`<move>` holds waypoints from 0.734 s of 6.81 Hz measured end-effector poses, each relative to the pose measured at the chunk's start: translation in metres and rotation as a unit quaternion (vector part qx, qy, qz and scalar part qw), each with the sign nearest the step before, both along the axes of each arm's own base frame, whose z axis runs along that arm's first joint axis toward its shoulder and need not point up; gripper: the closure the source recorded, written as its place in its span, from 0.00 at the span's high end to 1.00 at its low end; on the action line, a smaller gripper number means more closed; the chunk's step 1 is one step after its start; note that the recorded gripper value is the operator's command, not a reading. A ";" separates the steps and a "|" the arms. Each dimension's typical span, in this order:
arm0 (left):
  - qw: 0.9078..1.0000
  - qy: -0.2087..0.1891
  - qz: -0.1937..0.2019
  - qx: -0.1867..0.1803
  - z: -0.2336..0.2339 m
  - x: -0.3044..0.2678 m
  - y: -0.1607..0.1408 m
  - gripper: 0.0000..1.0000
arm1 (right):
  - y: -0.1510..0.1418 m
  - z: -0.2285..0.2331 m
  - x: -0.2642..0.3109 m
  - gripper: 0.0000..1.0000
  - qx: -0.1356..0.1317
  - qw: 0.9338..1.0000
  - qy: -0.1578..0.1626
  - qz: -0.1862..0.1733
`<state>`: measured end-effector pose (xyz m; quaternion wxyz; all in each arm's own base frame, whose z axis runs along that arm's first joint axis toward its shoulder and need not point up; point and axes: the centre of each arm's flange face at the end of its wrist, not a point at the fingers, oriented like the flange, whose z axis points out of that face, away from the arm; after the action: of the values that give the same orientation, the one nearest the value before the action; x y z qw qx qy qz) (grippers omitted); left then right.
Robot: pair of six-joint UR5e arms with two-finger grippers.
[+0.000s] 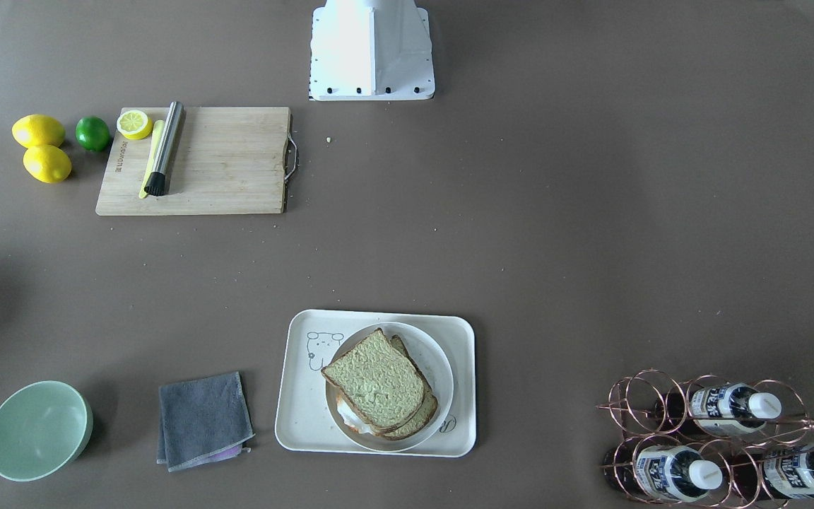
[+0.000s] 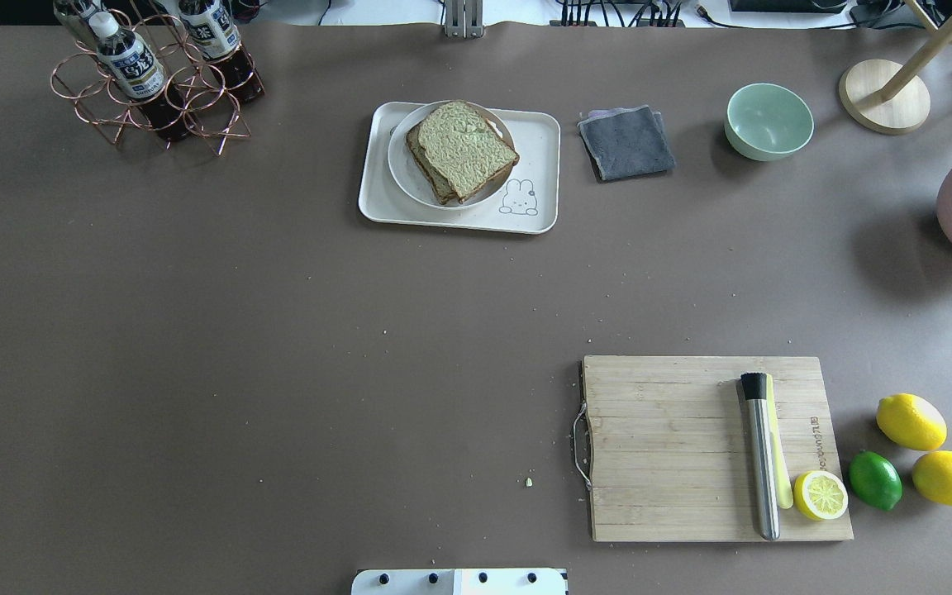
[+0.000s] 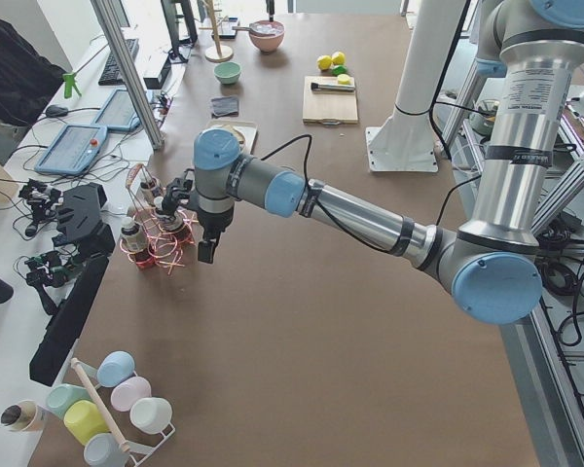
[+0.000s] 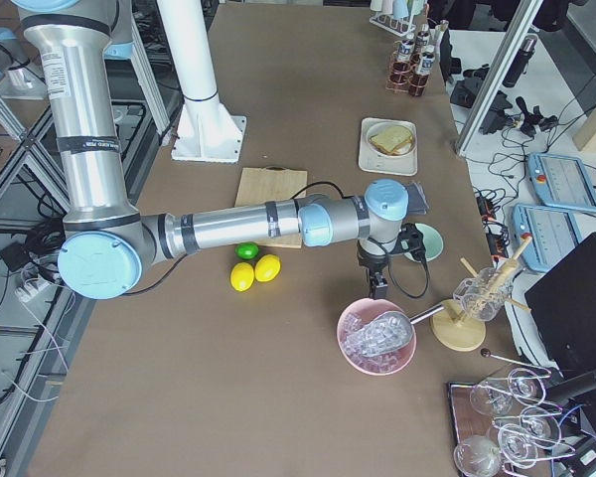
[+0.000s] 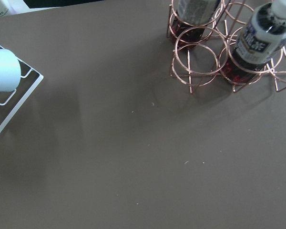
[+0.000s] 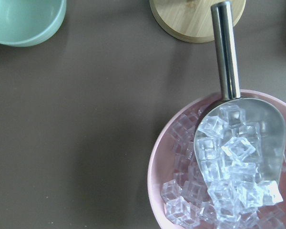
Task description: Make sandwich and place on tray
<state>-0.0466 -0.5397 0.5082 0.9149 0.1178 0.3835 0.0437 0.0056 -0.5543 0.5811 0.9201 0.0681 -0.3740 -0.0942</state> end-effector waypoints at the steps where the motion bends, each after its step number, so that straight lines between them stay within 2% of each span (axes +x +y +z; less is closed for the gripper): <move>1: 1.000 0.003 0.010 -0.008 0.030 -0.016 0.016 0.97 | 0.006 0.014 0.025 0.99 0.002 1.000 -0.013 0.002; 3: 0.999 0.019 0.018 -0.031 0.070 -0.024 0.047 0.97 | 0.032 0.038 0.054 0.99 -0.004 0.999 -0.030 0.011; 5: 0.998 0.024 0.016 -0.049 0.099 -0.025 0.073 0.97 | 0.053 0.049 0.059 0.99 -0.011 0.999 -0.033 0.015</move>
<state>-0.0720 -0.4665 0.6069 0.9094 0.0675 0.4087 0.0368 0.0649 -0.5017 0.6297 0.9094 0.0669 -0.4038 -0.0744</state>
